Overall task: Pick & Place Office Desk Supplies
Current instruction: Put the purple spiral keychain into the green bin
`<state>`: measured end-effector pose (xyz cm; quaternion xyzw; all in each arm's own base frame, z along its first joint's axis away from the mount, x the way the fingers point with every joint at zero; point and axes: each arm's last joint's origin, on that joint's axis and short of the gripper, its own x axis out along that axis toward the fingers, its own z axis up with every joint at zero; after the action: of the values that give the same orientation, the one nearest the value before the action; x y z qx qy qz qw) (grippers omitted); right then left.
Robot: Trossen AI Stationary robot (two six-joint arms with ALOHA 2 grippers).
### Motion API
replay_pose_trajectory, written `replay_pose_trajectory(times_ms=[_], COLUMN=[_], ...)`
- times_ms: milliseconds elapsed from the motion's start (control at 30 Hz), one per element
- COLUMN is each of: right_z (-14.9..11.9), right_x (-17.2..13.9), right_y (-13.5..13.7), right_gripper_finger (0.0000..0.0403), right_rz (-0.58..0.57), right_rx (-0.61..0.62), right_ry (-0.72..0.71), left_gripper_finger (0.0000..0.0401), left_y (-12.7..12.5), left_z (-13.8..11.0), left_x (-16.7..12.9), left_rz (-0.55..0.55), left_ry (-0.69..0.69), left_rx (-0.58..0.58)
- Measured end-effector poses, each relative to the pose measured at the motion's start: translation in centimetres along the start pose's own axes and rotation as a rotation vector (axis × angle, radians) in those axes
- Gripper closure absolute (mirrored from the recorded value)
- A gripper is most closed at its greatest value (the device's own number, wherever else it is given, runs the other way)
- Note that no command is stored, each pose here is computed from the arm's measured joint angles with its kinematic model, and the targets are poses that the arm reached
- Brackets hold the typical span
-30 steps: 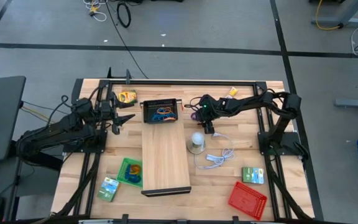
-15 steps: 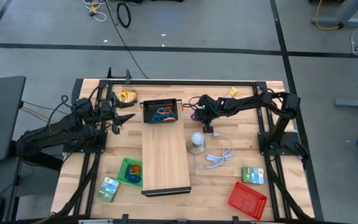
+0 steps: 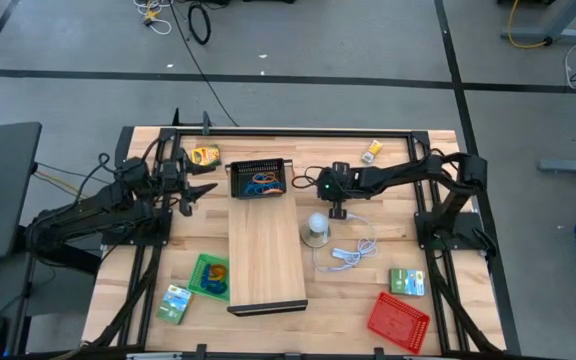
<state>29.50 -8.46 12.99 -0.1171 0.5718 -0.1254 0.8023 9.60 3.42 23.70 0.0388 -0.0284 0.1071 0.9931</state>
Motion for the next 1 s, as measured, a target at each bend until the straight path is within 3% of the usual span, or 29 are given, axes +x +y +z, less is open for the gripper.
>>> replay_pose_trajectory(times_ms=[533,800,1000], right_z=[1.3,1.9,2.8], right_x=[-8.4,-13.7,-17.0], right_y=[-0.6,0.5,1.5], right_gripper_finger=[0.0403,0.0403,0.0403], right_rz=[-0.195,-0.168,-0.019], right_rx=[0.113,0.106,0.074], right_ry=[-0.243,-0.5,-0.764], left_gripper_finger=[0.0179,0.0179,0.0179], left_y=[-0.2,-0.4,-0.7], left_z=[0.0,0.3,1.2], left_x=[0.0,0.0,-0.1], left_rz=[-0.06,-0.153,-0.246], left_ry=[-0.002,-0.041,-0.124], left_rx=[0.0,-0.002,-0.032])
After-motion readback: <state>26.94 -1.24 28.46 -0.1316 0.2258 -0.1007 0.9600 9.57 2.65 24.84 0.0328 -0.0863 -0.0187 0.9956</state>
